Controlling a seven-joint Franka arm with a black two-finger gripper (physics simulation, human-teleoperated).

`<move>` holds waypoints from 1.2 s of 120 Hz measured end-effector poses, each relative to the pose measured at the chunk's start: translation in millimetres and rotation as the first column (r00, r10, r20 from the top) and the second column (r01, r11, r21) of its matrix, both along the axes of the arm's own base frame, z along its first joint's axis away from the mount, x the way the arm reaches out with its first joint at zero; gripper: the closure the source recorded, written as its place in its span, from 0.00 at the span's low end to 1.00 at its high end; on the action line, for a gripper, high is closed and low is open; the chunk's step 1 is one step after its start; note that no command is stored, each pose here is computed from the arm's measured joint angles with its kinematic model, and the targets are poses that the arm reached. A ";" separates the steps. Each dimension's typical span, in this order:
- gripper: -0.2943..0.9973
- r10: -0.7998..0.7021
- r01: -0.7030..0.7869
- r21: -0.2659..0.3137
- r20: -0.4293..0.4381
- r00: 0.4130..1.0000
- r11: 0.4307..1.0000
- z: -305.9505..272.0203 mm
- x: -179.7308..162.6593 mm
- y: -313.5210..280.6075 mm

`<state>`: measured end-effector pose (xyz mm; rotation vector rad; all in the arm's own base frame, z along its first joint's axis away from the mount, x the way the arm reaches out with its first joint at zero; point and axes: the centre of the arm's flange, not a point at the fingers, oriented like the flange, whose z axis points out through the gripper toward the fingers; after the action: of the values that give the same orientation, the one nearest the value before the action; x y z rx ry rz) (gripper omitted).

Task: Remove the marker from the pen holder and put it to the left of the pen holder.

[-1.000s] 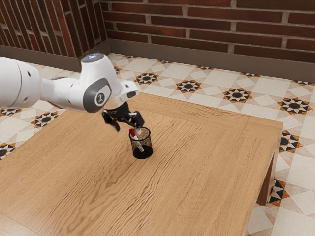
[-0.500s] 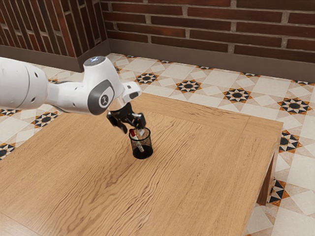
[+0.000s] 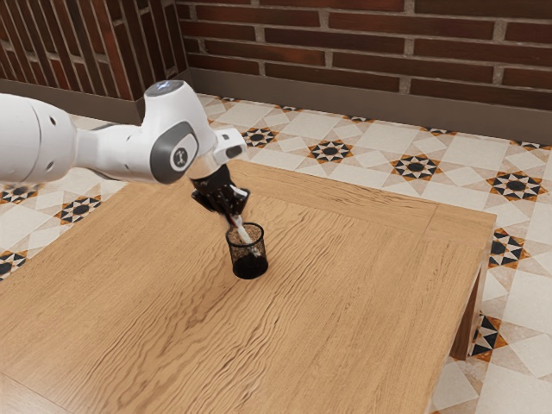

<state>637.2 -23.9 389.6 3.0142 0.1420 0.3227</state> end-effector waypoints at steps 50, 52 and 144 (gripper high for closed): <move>0.84 0.011 0.051 0.192 -0.309 0.951 0.980 105.5 -9.2 67.2; 0.84 0.019 0.053 0.200 -0.342 0.940 0.978 100.3 -9.2 71.5; 0.37 0.099 0.058 0.167 -0.794 0.600 0.984 -33.1 16.8 133.7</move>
<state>654.0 109.8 356.4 3.0570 0.2212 -1.1250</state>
